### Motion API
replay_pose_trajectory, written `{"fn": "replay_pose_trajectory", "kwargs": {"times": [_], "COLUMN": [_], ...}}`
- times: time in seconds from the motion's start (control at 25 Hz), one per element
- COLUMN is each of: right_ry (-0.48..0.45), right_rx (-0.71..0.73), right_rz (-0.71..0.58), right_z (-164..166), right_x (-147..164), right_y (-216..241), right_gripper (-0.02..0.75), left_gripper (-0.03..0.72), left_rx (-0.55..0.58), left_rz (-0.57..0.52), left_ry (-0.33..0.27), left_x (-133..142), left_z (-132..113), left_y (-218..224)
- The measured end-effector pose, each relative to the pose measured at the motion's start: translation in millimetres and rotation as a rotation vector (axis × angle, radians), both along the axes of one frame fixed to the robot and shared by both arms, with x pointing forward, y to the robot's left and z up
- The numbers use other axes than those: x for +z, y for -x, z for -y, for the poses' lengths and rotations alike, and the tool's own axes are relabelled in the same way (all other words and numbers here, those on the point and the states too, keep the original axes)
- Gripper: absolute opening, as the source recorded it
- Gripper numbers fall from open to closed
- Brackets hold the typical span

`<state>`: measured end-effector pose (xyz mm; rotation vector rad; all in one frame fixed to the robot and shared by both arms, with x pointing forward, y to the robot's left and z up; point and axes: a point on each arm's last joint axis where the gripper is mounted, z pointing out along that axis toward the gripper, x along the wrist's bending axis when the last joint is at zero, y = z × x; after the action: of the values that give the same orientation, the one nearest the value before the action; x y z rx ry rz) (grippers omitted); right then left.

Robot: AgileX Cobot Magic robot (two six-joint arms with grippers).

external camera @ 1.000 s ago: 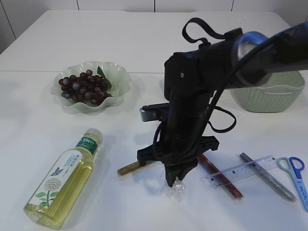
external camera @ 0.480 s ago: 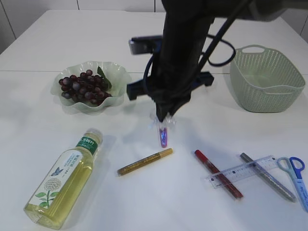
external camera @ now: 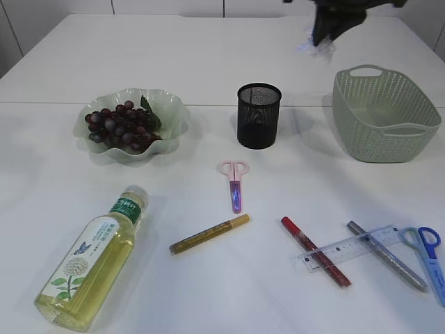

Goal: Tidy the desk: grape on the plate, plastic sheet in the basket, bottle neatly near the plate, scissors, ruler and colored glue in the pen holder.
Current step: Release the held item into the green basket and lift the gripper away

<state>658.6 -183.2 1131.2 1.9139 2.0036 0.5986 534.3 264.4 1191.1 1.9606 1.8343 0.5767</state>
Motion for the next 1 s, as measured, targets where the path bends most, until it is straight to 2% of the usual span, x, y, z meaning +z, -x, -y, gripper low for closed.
{"fn": "replay_pose_trajectory", "kwargs": {"times": [0.28,0.4,0.8,1.0], "right_ry": [0.027,0.038,0.088,0.109], "right_rx": [-0.206,-0.255,-0.282,-0.284], "right_rz": [0.012,-0.009,-0.089,-0.097], "right_z": [88,110,123,127], "right_x": [4,-6,-63,-78], "right_y": [-15,-21,-51,-59], "right_gripper": [0.069,0.068,0.068,0.071], "left_gripper": [0.433,0.433,0.433,0.433], "left_rx": [0.0,0.0,0.001,0.005], "left_rz": [0.0,0.0,0.001,0.003], "left_ry": [0.0,0.0,-0.005,-0.019], "left_x": [0,0,0,0], "left_z": [0,0,0,-2], "left_y": [0,0,0,0]}}
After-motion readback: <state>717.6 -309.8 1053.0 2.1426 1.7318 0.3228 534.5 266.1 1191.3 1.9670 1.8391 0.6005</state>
